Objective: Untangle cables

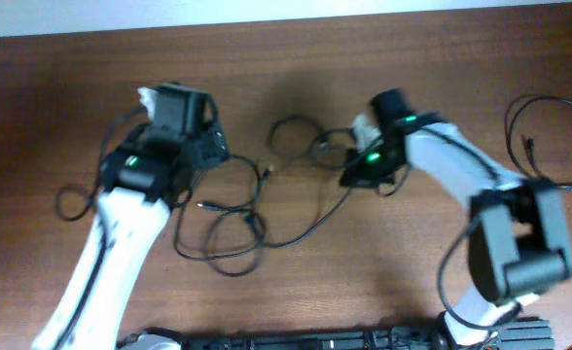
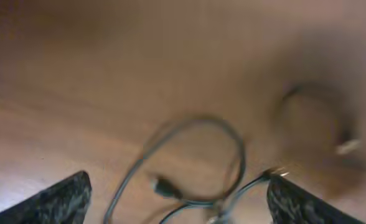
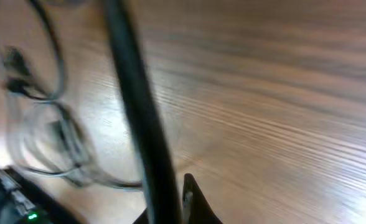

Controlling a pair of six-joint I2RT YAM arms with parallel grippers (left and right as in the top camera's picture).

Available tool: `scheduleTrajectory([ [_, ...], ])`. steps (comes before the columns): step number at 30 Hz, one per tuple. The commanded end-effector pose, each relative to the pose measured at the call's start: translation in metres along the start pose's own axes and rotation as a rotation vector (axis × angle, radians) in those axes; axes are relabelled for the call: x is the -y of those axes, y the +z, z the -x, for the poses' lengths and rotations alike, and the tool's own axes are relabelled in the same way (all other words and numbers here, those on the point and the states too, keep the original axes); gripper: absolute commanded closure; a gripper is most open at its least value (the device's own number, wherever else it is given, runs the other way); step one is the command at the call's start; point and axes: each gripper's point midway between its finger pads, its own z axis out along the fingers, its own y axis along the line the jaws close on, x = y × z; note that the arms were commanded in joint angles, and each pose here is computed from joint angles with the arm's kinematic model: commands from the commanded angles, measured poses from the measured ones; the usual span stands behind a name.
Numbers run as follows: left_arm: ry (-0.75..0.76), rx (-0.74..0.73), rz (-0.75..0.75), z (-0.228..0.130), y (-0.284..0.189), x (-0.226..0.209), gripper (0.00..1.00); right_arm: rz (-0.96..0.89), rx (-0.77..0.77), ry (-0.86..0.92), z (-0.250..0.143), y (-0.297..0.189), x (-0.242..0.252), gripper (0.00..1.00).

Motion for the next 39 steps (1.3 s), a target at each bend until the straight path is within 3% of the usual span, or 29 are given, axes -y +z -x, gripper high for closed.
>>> scheduleTrajectory([
  [1, 0.021, -0.358, -0.035, -0.068, 0.055, 0.021, 0.10, 0.062, 0.106, -0.104, 0.013, -0.044, -0.003, 0.96],
  [6, 0.011, -0.724, -0.043, -0.143, 0.119, 0.038, 0.13, 0.042, 0.160, -0.046, 0.018, -0.070, 0.030, 0.96],
  [8, -0.006, -0.839, -0.044, -0.169, 0.135, 0.042, 0.28, 0.041, 0.179, -0.010, 0.020, -0.077, 0.041, 0.96],
  [11, -0.011, -0.909, -0.020, -0.187, 0.147, 0.039, 0.40, 0.039, 0.189, 0.005, 0.022, -0.081, 0.047, 0.96],
  [15, 0.062, -0.898, -0.058, -0.180, 0.146, 0.040, 0.41, 0.039, 0.185, 0.008, 0.021, -0.081, 0.047, 0.96],
  [18, 0.080, -0.840, -0.102, -0.154, 0.127, 0.045, 0.37, 0.037, 0.207, -0.007, 0.029, -0.090, 0.042, 0.96],
  [21, 0.104, -0.760, -0.164, -0.137, 0.097, 0.058, 0.18, 0.013, 0.243, -0.028, 0.041, -0.100, 0.041, 0.96],
  [22, 0.113, -0.749, -0.187, -0.135, 0.089, 0.063, 0.18, -0.007, 0.247, -0.028, 0.042, -0.101, 0.043, 0.96],
  [23, 0.134, -0.739, -0.239, -0.137, 0.073, 0.077, 0.06, -0.049, 0.250, -0.024, 0.043, -0.102, 0.050, 0.96],
  [24, 0.168, -0.737, -0.258, -0.142, 0.063, 0.086, 0.01, -0.059, 0.247, -0.021, 0.042, -0.102, 0.052, 0.96],
  [26, 0.257, -0.760, -0.260, -0.164, 0.052, 0.102, 0.01, -0.058, 0.242, -0.018, 0.041, -0.102, 0.052, 0.96],
  [27, 0.262, -0.751, -0.180, -0.177, 0.052, 0.101, 0.01, -0.058, 0.240, -0.016, 0.040, -0.101, 0.052, 0.96],
  [29, 0.193, -0.718, -0.023, -0.191, 0.058, 0.091, 0.01, -0.058, 0.233, -0.012, 0.038, -0.101, 0.052, 0.96],
  [33, 0.077, -0.650, 0.124, -0.205, 0.074, 0.074, 0.01, -0.057, 0.221, -0.005, 0.035, -0.100, 0.052, 0.96],
  [36, -0.272, -0.720, 0.285, -0.237, 0.072, 0.058, 0.01, -0.058, 0.211, 0.001, 0.033, -0.100, 0.053, 0.96],
  [39, -0.456, -0.732, 0.280, -0.249, 0.081, 0.068, 0.01, -0.057, 0.206, 0.003, 0.032, -0.099, 0.052, 0.96],
])
